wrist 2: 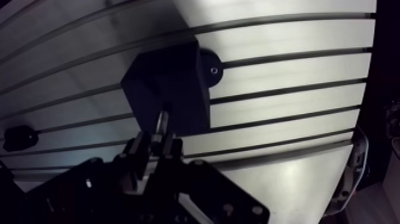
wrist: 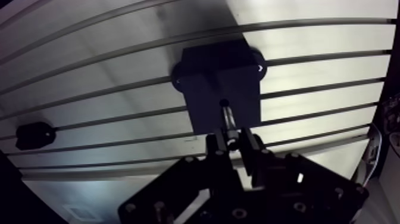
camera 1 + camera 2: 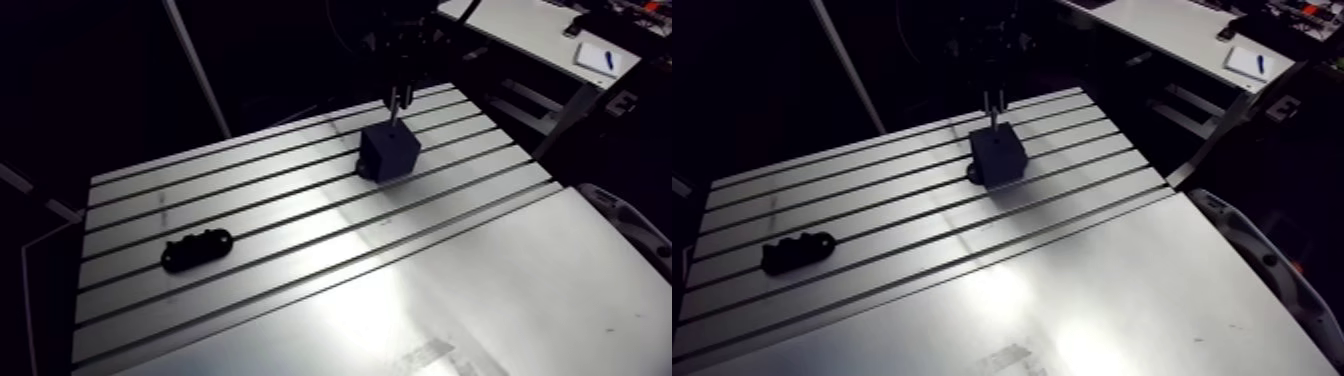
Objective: Pick up the M10 bolt and insert it into the hole until fully seated.
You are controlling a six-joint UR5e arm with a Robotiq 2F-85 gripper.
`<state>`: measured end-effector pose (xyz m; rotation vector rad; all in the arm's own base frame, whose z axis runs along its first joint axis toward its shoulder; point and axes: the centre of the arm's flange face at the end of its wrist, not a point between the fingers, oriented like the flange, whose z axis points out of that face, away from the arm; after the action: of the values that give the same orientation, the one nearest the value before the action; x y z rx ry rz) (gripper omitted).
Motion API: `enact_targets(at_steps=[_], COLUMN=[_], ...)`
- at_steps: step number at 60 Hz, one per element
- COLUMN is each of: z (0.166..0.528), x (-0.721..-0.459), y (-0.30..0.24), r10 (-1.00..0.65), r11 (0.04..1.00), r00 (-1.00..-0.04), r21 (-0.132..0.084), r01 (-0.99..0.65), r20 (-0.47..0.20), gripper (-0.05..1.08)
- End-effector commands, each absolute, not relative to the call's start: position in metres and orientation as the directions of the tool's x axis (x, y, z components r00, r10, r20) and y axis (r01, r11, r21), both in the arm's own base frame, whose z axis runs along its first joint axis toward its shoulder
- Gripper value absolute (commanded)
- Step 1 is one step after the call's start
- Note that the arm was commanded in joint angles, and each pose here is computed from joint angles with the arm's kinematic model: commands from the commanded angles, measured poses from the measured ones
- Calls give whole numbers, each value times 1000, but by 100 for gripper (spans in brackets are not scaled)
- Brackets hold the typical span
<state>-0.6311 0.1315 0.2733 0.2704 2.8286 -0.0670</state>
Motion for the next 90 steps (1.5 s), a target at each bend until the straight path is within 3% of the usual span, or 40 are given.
enact_targets(at_steps=[1, 90], z=[270, 248], x=[-631, -623], y=[133, 131], r10=[180, 180], r11=[981, 980], r00=[-937, -929], r21=[-18, -26], r01=[194, 199], r20=[-300, -324], gripper=[108, 108])
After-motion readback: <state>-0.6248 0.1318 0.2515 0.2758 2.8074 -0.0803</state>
